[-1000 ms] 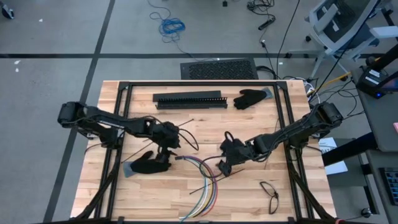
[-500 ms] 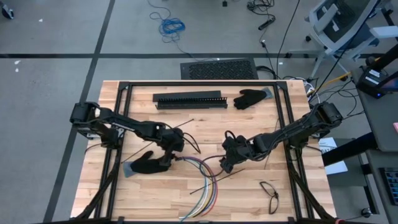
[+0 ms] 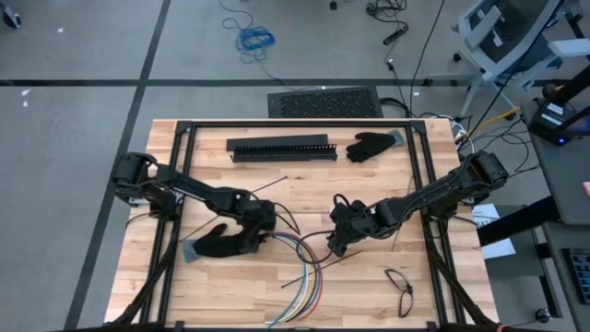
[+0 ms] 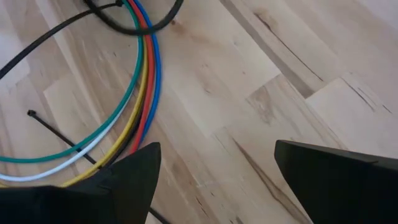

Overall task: Ziptie cables
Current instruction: Put the zip tied cabled wires into the cable duct

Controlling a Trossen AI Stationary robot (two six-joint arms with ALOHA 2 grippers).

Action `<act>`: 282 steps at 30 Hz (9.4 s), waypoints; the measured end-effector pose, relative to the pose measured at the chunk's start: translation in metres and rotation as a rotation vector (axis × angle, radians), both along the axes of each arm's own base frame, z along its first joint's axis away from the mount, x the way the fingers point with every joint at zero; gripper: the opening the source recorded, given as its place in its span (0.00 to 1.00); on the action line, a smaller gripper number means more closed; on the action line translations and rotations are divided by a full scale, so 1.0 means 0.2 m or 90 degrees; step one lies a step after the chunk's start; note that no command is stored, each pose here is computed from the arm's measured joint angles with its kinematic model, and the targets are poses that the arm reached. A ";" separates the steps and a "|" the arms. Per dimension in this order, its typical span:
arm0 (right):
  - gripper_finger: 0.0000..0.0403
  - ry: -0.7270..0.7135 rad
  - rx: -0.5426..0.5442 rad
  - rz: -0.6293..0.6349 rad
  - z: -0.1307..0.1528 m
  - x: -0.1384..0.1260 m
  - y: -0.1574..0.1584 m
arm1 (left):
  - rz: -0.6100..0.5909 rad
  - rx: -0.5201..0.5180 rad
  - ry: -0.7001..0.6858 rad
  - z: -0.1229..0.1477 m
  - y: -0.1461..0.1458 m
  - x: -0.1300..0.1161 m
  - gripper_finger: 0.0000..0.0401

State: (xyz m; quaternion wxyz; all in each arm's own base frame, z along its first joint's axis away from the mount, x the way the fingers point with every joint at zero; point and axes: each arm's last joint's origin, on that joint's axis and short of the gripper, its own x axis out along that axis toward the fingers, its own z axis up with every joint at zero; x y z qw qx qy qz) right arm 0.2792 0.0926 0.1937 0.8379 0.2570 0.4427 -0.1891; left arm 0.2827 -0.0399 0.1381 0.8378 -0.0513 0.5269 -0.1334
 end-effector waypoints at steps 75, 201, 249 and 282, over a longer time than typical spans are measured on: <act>0.78 -0.463 0.324 -0.068 -0.06 0.53 -0.85 | -0.180 0.553 -0.229 0.76 0.21 -0.14 0.10; 0.14 -0.601 0.383 0.061 0.07 0.56 -0.72 | 0.025 0.667 -0.219 0.97 0.37 -0.39 0.10; 0.72 -0.519 0.332 0.077 0.28 0.69 -0.86 | 0.038 0.634 -0.212 0.96 0.43 -0.39 0.10; 0.73 -0.164 0.042 0.019 0.09 0.55 -0.79 | 0.050 0.645 -0.166 0.95 0.44 -0.44 0.10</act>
